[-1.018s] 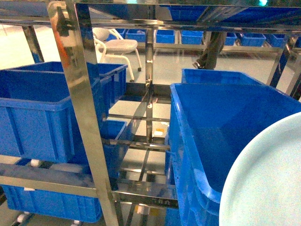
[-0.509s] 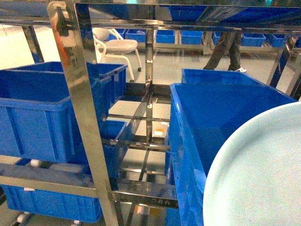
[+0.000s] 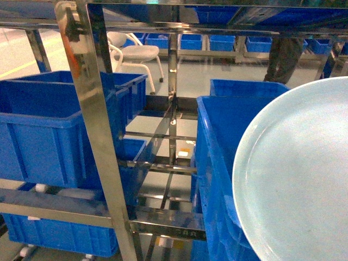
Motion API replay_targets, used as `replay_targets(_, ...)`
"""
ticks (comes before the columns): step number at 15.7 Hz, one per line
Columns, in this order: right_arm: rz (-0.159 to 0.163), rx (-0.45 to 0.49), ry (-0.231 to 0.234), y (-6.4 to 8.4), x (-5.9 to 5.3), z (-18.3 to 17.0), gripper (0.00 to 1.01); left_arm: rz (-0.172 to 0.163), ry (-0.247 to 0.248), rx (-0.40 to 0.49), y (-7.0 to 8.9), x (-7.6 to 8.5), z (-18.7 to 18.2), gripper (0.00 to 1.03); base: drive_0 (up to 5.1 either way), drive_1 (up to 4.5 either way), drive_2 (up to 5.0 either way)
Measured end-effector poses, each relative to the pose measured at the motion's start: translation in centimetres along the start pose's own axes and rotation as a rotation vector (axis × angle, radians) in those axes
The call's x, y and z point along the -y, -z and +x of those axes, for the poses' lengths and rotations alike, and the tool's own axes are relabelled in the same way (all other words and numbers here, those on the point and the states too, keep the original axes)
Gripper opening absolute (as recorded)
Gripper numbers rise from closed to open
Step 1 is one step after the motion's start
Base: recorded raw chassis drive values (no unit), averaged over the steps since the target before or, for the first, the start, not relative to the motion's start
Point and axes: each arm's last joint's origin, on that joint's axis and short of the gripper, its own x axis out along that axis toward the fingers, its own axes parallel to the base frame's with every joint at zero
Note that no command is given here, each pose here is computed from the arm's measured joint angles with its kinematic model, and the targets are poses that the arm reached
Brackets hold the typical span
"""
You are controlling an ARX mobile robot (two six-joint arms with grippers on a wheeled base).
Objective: Place blue tray on left shelf second layer neatly
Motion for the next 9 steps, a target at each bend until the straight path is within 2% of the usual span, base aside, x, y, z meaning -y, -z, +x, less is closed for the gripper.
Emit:
replay_targets(6,0.008,-0.007,0.076,0.1,2.6,5.2,0.02,0.000,0.000,0.000,0.0,0.0,0.0,0.98,0.0,0.00,0.0)
replay_targets(9,-0.012,-0.022,0.108,0.8,3.9,8.0,0.02,0.000,0.000,0.000,0.0,0.0,0.0,0.98,0.0,0.00,0.0)
